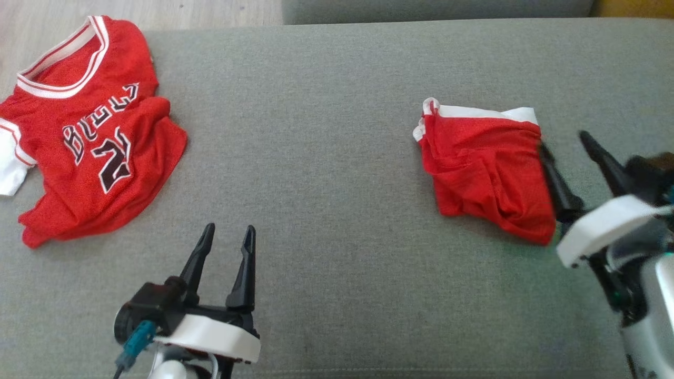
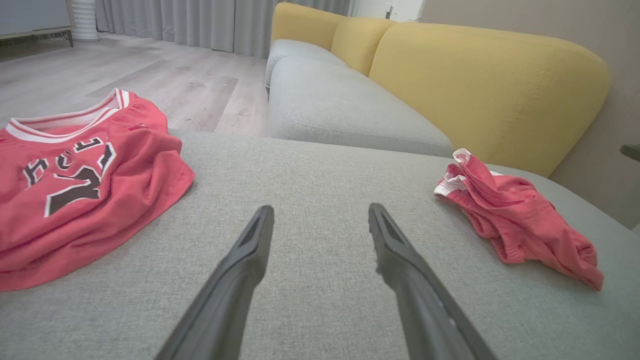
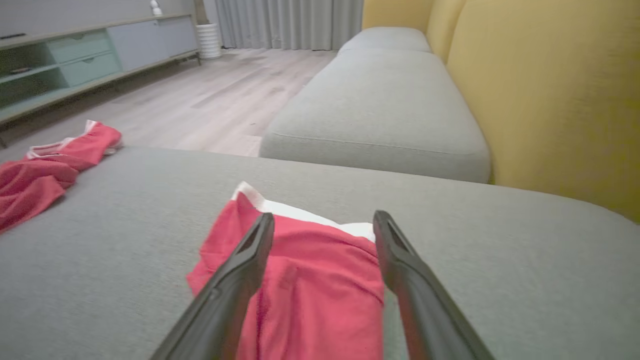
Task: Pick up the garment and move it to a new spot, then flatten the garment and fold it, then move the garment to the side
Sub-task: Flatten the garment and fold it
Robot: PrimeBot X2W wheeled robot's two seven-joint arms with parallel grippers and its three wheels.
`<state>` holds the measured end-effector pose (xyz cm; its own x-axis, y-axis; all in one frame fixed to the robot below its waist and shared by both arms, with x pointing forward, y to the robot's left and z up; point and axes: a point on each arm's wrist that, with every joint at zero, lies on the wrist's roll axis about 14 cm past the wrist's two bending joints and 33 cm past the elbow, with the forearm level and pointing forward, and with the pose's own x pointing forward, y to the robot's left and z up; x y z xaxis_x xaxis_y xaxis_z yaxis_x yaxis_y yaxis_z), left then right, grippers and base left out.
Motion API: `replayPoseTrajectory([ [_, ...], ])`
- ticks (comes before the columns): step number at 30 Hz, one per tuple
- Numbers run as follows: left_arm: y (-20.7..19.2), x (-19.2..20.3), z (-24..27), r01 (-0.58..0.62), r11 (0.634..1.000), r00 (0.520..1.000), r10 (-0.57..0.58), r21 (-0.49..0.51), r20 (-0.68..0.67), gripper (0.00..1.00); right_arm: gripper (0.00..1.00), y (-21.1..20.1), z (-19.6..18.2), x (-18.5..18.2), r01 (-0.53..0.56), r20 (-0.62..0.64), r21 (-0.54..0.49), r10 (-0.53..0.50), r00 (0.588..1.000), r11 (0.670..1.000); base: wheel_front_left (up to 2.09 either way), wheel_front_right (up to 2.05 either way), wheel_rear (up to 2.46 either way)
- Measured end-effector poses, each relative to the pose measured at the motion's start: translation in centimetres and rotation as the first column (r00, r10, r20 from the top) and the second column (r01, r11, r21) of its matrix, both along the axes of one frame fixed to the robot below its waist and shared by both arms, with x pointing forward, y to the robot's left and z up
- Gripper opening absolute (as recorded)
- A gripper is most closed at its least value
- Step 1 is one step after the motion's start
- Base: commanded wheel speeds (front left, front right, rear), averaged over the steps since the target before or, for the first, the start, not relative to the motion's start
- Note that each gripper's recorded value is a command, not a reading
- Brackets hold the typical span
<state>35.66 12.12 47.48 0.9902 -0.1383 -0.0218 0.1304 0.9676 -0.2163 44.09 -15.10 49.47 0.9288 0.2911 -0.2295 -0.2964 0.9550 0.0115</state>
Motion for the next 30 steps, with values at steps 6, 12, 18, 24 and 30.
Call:
replayPoseTrajectory([
  [6,0.2,0.2,-0.4,-0.003,1.0,1.0,0.003,0.008,-0.012,1.0,0.0,-2.6,-3.1,0.1,0.068,-0.079,-0.032,-0.07,0.994,0.997,0.0,0.0,0.0],
  [12,0.9,0.3,-1.1,-0.021,1.0,0.999,0.022,0.015,-0.031,1.0,0.0,-1.5,-7.3,0.6,0.028,-0.189,-0.056,-0.038,0.981,0.998,0.0,0.0,0.0],
  [18,1.7,0.7,-1.2,-0.046,0.999,0.998,0.047,0.027,-0.032,1.0,0.0,0.8,-9.3,2.5,-0.038,-0.216,-0.065,0.023,0.976,0.997,0.0,0.0,0.0],
  [24,2.3,0.5,-0.7,-0.063,0.998,0.998,0.064,0.03,-0.019,1.0,0.0,5.7,-10.4,0.9,-0.186,-0.235,-0.053,0.169,0.957,0.981,0.0,0.0,0.0],
  [30,2.5,0.1,0.0,-0.077,0.997,0.997,0.077,0.031,0.0,1.0,0.0,10.4,-10.4,-2.4,-0.357,-0.269,-0.028,0.337,0.902,0.934,0.0,0.0,0.0],
])
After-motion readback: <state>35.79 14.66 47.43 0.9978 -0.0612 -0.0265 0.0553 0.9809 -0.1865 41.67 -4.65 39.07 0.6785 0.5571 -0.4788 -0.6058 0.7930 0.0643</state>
